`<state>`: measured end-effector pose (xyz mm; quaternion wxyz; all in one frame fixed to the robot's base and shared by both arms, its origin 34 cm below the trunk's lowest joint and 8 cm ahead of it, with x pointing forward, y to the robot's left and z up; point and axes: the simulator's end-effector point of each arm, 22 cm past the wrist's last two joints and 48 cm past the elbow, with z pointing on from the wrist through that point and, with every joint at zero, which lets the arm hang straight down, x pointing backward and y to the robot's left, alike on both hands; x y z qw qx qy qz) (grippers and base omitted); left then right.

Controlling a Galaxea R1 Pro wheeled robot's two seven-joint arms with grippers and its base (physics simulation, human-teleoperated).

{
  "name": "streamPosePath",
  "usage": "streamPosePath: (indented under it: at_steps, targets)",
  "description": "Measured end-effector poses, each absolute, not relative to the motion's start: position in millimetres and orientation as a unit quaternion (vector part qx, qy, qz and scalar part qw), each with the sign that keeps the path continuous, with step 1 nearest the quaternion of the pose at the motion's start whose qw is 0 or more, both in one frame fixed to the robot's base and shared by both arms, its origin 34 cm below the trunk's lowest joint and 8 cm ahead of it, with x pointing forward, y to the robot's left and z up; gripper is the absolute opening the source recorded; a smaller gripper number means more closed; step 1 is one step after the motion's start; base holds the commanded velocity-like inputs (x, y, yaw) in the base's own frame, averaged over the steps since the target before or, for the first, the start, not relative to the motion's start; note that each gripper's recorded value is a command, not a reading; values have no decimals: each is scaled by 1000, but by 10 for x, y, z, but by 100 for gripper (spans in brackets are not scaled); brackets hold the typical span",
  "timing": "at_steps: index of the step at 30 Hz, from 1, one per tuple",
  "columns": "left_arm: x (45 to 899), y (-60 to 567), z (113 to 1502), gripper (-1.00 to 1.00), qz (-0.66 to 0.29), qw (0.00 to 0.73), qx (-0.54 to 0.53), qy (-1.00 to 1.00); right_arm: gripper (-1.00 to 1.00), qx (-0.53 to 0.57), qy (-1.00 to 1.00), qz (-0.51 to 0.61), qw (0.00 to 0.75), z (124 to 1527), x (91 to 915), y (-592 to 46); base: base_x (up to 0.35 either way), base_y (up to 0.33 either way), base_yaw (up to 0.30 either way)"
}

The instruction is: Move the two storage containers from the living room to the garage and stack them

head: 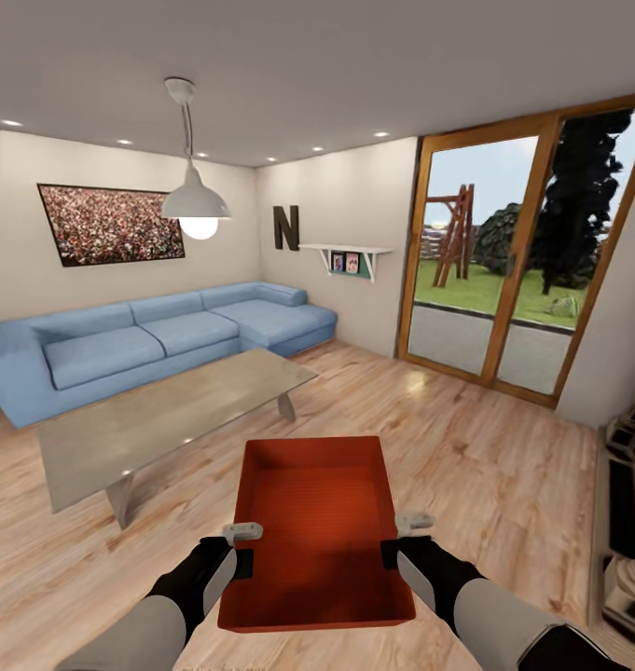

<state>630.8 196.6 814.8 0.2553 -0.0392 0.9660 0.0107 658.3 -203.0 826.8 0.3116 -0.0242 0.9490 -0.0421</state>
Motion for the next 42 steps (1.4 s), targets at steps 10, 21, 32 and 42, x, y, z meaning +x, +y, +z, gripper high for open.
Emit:
streamPosePath:
  at_steps: [10, 21, 32, 42]
  targets:
    - [6317, 1966, 8172, -100, 11, 258, -39, 965, -100, -24, 948, -42, 314, 8293, 6591, -2030, 0, 0, 300]
    - [6325, 1966, 8197, -100, 11, 260, -39, 965, -100, -24, 947, -42, 316, 8319, 6599, -2030, 0, 0, 300]
    - [6333, 1966, 8222, -100, 10, 262, -39, 964, -100, -24, 947, -42, 318, 8346, 6607, -2030, 0, 0, 298]
    - [6334, 1964, 8226, -100, 10, 263, -39, 964, -100, -24, 947, -42, 319, 8350, 6607, -2031, 0, 0, 73]
